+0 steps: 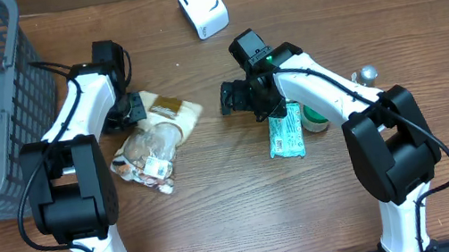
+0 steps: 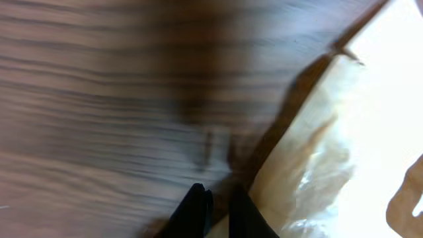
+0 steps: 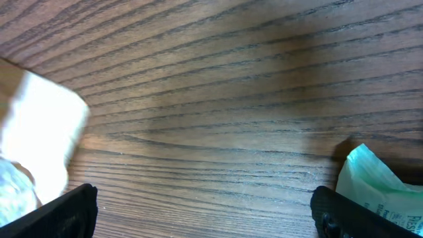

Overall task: Scan the item barcode
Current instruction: 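Move the left gripper right over the Pantree snack bag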

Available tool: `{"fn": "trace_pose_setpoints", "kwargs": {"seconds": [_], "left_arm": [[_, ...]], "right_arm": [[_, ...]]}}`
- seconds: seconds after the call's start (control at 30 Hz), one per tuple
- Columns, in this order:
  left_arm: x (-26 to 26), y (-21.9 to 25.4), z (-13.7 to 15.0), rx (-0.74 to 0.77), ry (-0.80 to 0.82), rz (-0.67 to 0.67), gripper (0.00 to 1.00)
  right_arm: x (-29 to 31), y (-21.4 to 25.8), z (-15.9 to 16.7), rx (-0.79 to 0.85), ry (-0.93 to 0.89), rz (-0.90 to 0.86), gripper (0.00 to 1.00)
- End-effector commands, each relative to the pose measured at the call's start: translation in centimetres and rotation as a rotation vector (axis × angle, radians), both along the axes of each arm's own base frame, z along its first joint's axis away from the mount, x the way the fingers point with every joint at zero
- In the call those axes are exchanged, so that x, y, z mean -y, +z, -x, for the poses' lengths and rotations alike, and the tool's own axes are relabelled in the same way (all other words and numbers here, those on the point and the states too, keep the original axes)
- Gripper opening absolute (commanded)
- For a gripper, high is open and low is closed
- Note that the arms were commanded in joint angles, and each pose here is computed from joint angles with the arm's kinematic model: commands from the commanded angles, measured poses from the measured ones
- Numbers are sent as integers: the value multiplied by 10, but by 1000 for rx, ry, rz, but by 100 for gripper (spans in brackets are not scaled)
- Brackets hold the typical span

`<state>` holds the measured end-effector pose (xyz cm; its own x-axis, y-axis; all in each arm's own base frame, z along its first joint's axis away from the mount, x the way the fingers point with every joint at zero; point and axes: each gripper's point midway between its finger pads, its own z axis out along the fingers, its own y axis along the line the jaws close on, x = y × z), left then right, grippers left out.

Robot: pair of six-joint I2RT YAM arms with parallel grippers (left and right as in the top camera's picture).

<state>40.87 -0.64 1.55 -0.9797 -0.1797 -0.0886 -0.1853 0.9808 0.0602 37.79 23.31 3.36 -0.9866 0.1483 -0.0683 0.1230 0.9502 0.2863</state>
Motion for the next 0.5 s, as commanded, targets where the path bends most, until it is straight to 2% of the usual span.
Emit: {"fn": "trace_pose_setpoints", "kwargs": {"seconds": [0.0,0.13,0.47], "left_arm": [[47,-5,11,-44,-139,246,10],[64,-2,19,-70,-157,325,11],[73,8,36,-122,-183,332,10]], "right_arm": [[0,5,-8,23,-5,-1,100],[0,4,-7,21,-5,0,100],[2,4,-5,9,-6,7,100]]}}
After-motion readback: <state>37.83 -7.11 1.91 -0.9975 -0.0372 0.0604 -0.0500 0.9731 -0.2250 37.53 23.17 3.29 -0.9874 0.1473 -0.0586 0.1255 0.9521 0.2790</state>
